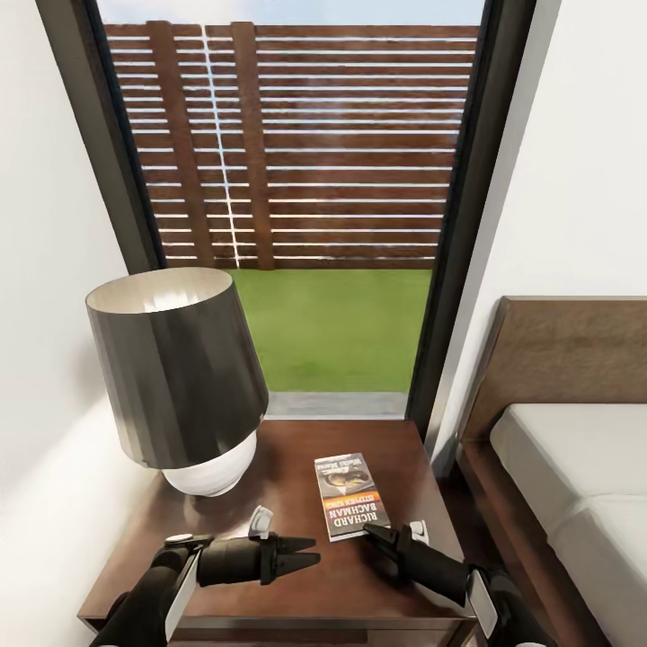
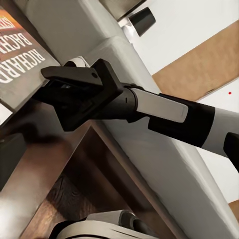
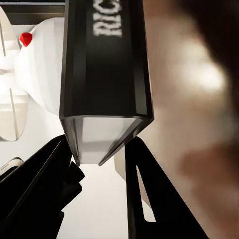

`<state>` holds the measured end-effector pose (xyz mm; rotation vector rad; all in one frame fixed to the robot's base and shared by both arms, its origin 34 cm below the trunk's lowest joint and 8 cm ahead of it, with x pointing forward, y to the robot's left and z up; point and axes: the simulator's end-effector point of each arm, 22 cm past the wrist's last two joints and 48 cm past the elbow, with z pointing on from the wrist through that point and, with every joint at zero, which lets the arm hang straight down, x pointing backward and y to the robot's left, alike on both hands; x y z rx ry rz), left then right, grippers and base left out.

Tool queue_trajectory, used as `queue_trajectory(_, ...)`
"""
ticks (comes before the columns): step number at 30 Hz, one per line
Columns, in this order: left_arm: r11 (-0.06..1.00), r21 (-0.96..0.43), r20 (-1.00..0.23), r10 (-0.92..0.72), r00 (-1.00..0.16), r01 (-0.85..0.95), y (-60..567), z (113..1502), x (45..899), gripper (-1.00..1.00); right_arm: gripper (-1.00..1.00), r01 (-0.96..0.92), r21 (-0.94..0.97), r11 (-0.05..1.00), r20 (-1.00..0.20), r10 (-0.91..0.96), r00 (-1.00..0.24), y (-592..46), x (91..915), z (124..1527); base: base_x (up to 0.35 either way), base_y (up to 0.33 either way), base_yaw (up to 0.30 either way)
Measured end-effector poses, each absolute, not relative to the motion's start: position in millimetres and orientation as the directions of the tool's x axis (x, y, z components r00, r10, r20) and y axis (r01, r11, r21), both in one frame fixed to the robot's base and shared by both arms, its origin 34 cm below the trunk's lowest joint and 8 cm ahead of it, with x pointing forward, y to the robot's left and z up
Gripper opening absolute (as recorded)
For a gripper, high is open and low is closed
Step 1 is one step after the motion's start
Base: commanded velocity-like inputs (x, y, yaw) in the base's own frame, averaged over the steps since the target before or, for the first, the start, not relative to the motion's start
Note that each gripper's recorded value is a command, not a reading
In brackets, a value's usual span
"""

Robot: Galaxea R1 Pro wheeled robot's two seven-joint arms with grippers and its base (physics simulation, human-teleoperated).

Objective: In the bedroom, move the book from the bed onto either nightstand, and place the two sandals side by side next to the bed.

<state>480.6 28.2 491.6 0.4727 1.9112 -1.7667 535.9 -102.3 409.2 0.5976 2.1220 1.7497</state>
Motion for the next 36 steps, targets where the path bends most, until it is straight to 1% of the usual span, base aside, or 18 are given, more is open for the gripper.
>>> queue_trajectory(9,0.101,-0.815,-0.578,-0.076,-0.812,0.571,28,510,485,1.0,-1.0,0.101,0.982,0.157,0.006,0.512,-0.859,-102,541,429,0.0,0.0,0.0)
queue_trajectory(36,0.114,-0.814,-0.579,-0.072,-0.812,0.57,35,508,486,1.0,-1.0,0.103,0.98,0.167,0.004,0.508,-0.862,-103,540,427,0.0,0.0,0.0)
